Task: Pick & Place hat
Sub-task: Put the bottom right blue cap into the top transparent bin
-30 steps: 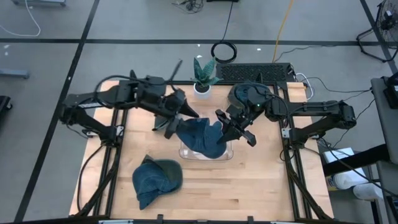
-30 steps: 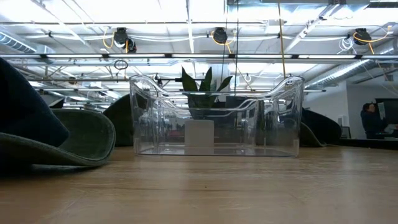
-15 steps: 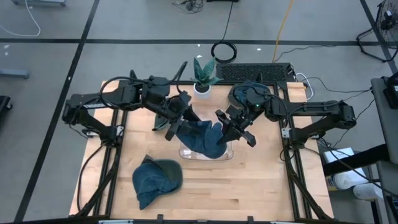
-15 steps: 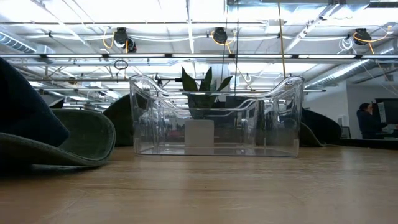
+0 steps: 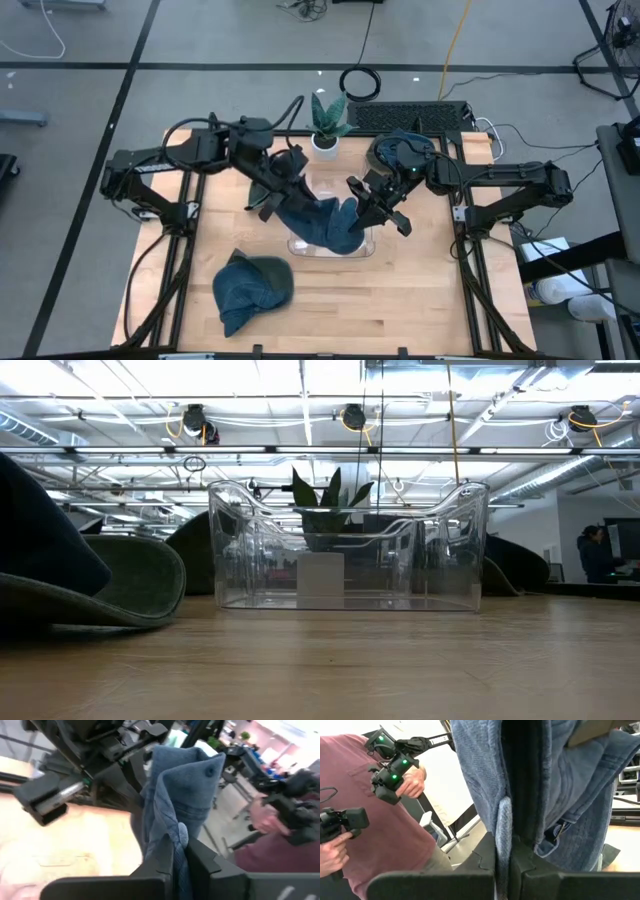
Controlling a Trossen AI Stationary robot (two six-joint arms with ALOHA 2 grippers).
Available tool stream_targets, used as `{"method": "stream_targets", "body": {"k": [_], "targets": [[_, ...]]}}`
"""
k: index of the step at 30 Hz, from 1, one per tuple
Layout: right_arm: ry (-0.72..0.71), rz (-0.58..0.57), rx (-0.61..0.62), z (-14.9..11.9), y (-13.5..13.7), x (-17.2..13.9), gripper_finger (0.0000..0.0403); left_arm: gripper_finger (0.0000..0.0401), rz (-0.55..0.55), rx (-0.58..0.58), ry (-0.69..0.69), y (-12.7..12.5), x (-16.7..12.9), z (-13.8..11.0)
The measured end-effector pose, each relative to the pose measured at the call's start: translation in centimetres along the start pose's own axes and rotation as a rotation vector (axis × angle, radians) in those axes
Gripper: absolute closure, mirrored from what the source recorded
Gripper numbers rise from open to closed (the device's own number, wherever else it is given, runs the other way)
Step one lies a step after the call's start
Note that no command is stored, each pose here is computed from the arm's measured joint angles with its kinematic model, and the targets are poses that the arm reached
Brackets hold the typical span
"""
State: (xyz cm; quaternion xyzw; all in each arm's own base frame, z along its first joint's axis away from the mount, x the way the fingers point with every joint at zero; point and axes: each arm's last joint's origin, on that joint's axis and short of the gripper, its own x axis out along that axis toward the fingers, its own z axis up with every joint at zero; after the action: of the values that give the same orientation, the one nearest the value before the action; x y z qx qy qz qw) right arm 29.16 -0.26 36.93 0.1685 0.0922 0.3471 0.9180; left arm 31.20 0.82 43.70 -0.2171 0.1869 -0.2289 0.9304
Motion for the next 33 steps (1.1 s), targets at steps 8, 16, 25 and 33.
{"method": "stream_targets", "body": {"k": [8, 16, 25, 33], "targets": [[-0.019, -0.054, 0.0, 0.1, -0.2, -0.1, 0.0357, 0.0378, -0.007, 0.032, -0.024, 0.4, -0.5, 0.4], [-0.078, -0.132, -0.009, 1.1, 0.2, -1.7, 0.0285, 0.0378, 0.009, 0.138, -0.133, -0.6, -2.1, 1.5], [-0.184, -0.192, -0.106, 2.9, 2.9, -5.0, 0.0264, 0.0378, 0.065, 0.119, -0.227, -0.6, -5.0, 2.5], [-0.317, -0.343, -0.242, 4.2, 5.6, -8.2, 0.0268, 0.0378, 0.133, 0.14, -0.285, -0.3, -6.7, 3.0]]}}
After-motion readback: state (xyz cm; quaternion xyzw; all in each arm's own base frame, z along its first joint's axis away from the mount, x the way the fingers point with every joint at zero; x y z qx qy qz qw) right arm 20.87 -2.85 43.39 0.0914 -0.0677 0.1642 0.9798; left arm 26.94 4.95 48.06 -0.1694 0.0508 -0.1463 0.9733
